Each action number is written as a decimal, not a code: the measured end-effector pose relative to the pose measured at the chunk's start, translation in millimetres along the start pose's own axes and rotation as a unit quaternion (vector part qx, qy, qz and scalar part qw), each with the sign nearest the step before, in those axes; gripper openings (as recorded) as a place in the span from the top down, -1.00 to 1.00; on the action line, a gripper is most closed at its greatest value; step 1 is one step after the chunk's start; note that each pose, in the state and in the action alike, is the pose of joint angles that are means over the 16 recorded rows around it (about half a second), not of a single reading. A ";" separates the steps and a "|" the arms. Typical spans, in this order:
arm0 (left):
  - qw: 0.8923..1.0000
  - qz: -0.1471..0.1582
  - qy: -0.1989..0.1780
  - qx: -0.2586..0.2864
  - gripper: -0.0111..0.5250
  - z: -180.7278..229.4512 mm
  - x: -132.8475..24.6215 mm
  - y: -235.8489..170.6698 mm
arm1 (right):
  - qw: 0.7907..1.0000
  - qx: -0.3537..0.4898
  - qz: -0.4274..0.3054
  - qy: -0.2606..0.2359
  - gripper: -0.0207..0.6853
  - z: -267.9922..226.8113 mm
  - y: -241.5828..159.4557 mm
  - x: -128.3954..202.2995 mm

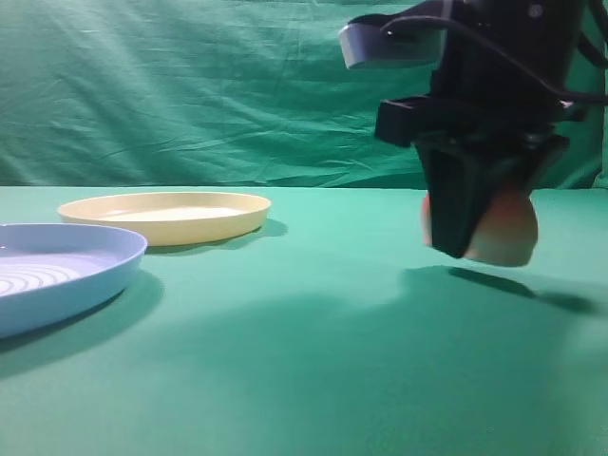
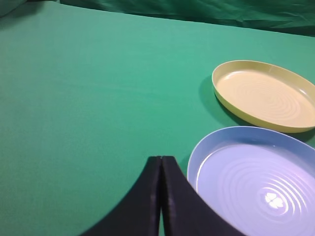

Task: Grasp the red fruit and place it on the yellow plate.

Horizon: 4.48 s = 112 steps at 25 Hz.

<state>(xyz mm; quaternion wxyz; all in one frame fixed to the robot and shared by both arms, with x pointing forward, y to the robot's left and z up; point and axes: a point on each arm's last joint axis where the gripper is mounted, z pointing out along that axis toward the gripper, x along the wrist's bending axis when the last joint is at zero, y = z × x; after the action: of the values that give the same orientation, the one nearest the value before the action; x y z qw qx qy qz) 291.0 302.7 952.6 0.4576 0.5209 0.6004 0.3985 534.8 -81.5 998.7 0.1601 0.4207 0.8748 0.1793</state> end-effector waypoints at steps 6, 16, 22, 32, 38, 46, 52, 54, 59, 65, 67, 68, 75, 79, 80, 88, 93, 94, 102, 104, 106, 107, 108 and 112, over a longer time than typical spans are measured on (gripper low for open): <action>1.000 0.000 0.000 0.000 0.96 0.0 0.0 0.0 | 0.995 -0.093 -0.032 0.015 0.36 -15.8 49.5 17.0; 1.000 0.000 0.000 0.000 0.96 0.0 0.0 0.0 | 0.986 -0.143 -0.076 0.033 0.27 31.2 101.1 51.1; 1.000 0.000 0.000 0.000 0.96 0.0 0.0 0.0 | 0.987 -0.125 -0.096 0.030 -0.15 72.3 105.3 59.9; 1.000 0.000 0.000 0.000 0.96 0.0 0.0 0.0 | 0.986 -0.104 -0.132 0.001 -0.75 73.4 110.1 59.0; 1.000 0.000 0.000 0.000 0.96 0.0 0.0 0.0 | 0.987 -0.094 -0.129 -0.020 -0.29 28.9 121.9 53.8; 1.000 0.000 0.000 0.000 0.96 0.0 0.0 0.0 | 0.993 -0.093 -0.073 -0.025 0.60 -65.8 125.3 42.7; 1.000 0.000 0.000 0.000 0.96 0.0 0.0 0.0 | 0.994 -0.106 -0.029 -0.010 0.92 -139.1 111.8 30.8; 1.000 0.000 0.000 0.000 0.96 0.0 0.0 0.0 | 0.993 -0.113 -0.018 -0.003 0.94 -161.8 105.4 26.9; 1.000 0.000 0.000 0.000 0.96 0.0 0.0 0.0 | 0.990 -0.138 -0.002 0.014 0.94 -211.8 88.6 18.2; 1.000 0.000 0.000 0.000 0.96 0.0 0.0 0.0 | 0.985 -0.170 0.007 0.017 0.94 -254.2 70.8 8.2; 1.000 0.000 0.000 0.000 0.96 0.0 0.0 0.0 | 0.983 -0.181 0.011 0.011 0.94 -265.5 65.9 4.4; 1.000 0.000 0.000 0.000 0.96 0.0 0.0 0.0 | 0.982 -0.188 0.013 0.007 0.94 -271.0 63.4 2.3; 1.000 0.000 0.000 0.000 0.96 0.0 0.0 0.0 | 0.972 -0.231 0.028 -0.032 0.94 -310.1 41.5 -18.3; 1.000 0.000 0.000 0.000 0.96 0.0 0.0 0.0 | 0.966 -0.247 0.053 -0.061 0.94 -328.4 20.7 -36.8; 1.000 0.000 0.000 0.000 0.96 0.0 0.0 0.0 | 0.964 -0.250 0.061 -0.068 0.94 -331.9 14.5 -41.7; 1.000 0.000 0.000 0.000 0.96 0.0 0.0 0.0 | 0.949 -0.260 0.133 -0.120 0.94 -341.8 -43.9 -74.1; 1.000 0.000 0.000 0.000 0.96 0.0 0.0 0.0 | 0.935 -0.270 0.175 -0.147 0.94 -335.2 -87.5 -83.5; 1.000 0.000 0.000 0.000 0.96 0.0 0.0 0.0 | 0.932 -0.274 0.182 -0.152 0.94 -333.5 -96.1 -84.0; 1.000 0.000 0.000 0.000 0.96 0.0 0.0 0.0 | 0.902 -0.320 0.220 -0.191 0.94 -310.1 -163.4 -76.4; 1.000 0.000 0.000 0.000 0.96 0.0 0.0 0.0 | 0.893 -0.335 0.224 -0.201 0.94 -300.8 -178.8 -72.3; 1.000 0.000 0.000 0.000 0.96 0.0 0.0 0.0 | 0.884 -0.348 0.228 -0.211 0.94 -290.1 -193.5 -68.0; 1.000 0.000 0.000 0.000 0.96 0.0 0.0 0.0 | 0.880 -0.355 0.229 -0.216 0.94 -283.9 -201.1 -65.5; 1.000 0.000 0.000 0.000 0.96 0.0 0.0 0.0 | 0.876 -0.362 0.230 -0.222 0.94 -277.3 -208.5 -63.1; 1.000 0.000 0.000 0.000 0.96 0.0 0.0 0.0 | 0.860 -0.385 0.232 -0.242 0.94 -248.1 -236.9 -52.8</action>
<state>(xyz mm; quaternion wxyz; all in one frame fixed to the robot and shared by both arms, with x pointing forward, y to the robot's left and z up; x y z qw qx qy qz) 291.0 302.7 952.6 0.4576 0.5209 0.6004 0.3985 298.5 -305.6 1118.7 0.4696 0.5463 0.5466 0.4268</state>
